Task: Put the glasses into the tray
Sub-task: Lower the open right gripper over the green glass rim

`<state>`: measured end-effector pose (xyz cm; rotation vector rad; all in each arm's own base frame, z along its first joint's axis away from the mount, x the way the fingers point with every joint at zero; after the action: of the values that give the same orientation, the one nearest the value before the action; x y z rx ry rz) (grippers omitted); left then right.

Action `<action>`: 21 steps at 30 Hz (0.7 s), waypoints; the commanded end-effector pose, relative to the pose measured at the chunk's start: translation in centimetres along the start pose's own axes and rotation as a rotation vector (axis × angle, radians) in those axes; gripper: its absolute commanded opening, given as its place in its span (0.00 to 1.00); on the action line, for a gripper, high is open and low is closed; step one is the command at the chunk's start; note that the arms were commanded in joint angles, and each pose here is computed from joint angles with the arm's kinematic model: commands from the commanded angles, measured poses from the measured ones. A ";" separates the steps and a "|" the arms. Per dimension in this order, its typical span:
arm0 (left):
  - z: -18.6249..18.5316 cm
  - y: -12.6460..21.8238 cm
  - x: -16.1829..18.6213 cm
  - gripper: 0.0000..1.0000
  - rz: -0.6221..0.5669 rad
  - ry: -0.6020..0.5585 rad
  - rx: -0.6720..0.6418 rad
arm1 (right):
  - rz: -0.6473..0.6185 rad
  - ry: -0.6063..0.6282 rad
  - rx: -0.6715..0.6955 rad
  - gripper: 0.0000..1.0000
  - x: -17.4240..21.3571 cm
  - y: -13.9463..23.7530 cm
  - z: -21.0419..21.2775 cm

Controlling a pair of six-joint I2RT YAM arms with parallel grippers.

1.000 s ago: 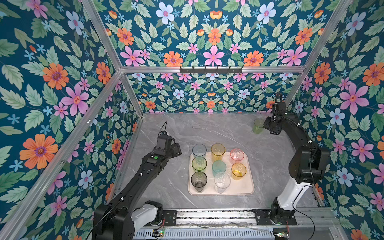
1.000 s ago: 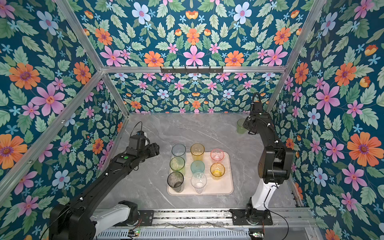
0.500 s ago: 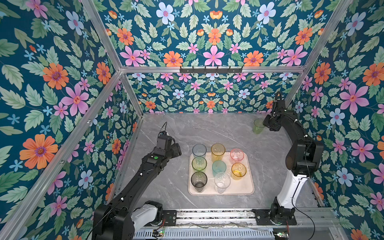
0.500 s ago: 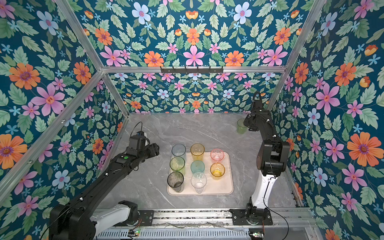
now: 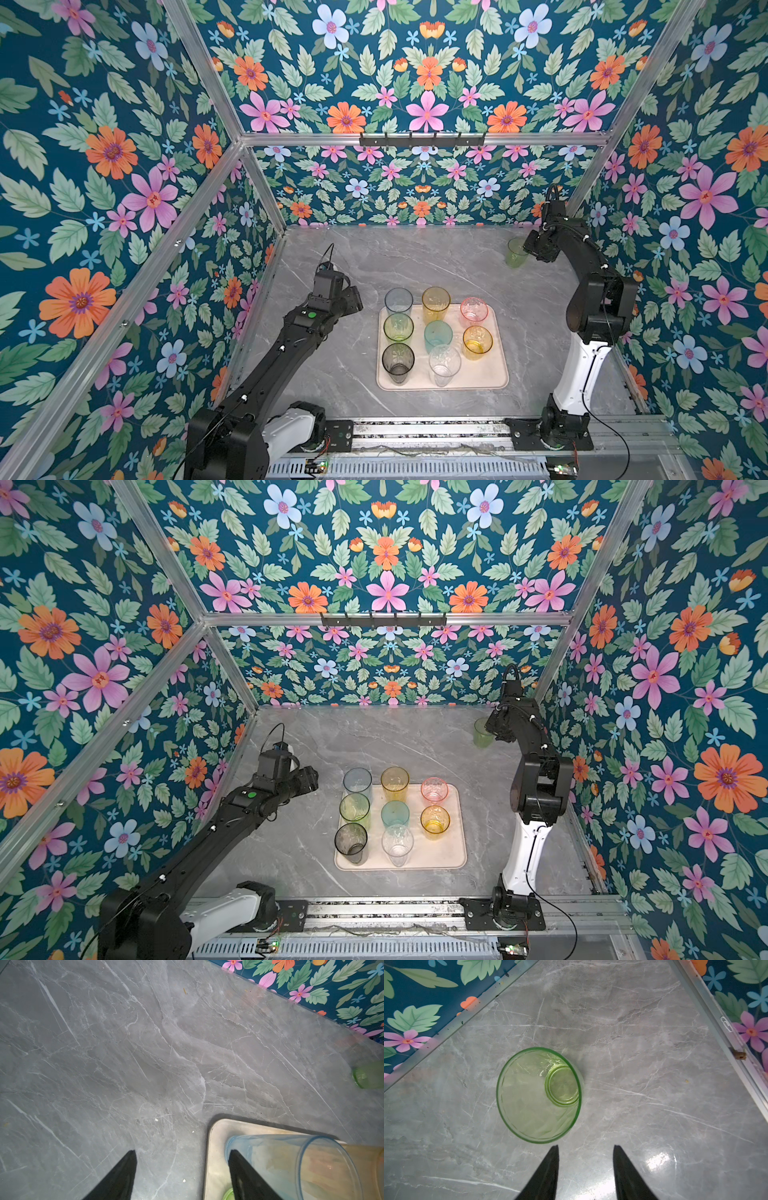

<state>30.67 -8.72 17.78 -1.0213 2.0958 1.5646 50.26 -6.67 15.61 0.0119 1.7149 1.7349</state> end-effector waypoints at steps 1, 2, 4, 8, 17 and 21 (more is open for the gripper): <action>-0.1 0.1 -0.3 0.73 -0.006 -0.008 -0.001 | 0.014 -0.012 -0.003 0.44 0.2 -0.3 0.0; -0.2 0.1 -0.4 0.73 -0.007 -0.008 0.000 | 0.016 -0.014 -0.004 0.44 0.2 -0.4 0.0; -0.2 0.1 -0.4 0.73 -0.006 -0.008 0.001 | 0.024 -0.019 -0.012 0.45 0.4 -0.7 0.1; -0.3 0.2 -0.6 0.73 -0.009 -0.009 0.004 | 0.027 -0.023 -0.009 0.45 0.4 -1.2 0.1; -0.1 0.2 -0.5 0.73 -0.007 -0.013 -0.004 | 0.023 -0.024 -0.010 0.45 0.0 -1.4 0.3; -0.1 0.3 -0.5 0.73 -0.008 -0.014 -0.007 | 0.022 -0.022 -0.009 0.45 -0.3 -1.7 0.4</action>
<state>30.88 -8.78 18.07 -1.0218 2.0918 1.5602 51.22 -6.61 14.29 0.0477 1.6923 1.7559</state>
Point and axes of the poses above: each gripper's point midway between its finger pads, its own y axis back along the fingers, its own z axis along the line the jaws close on, x = y × z, the point moved 2 cm from there along y, back along the fingers, and after that the axes turned 5 degrees about y, right-handed, at the moved point
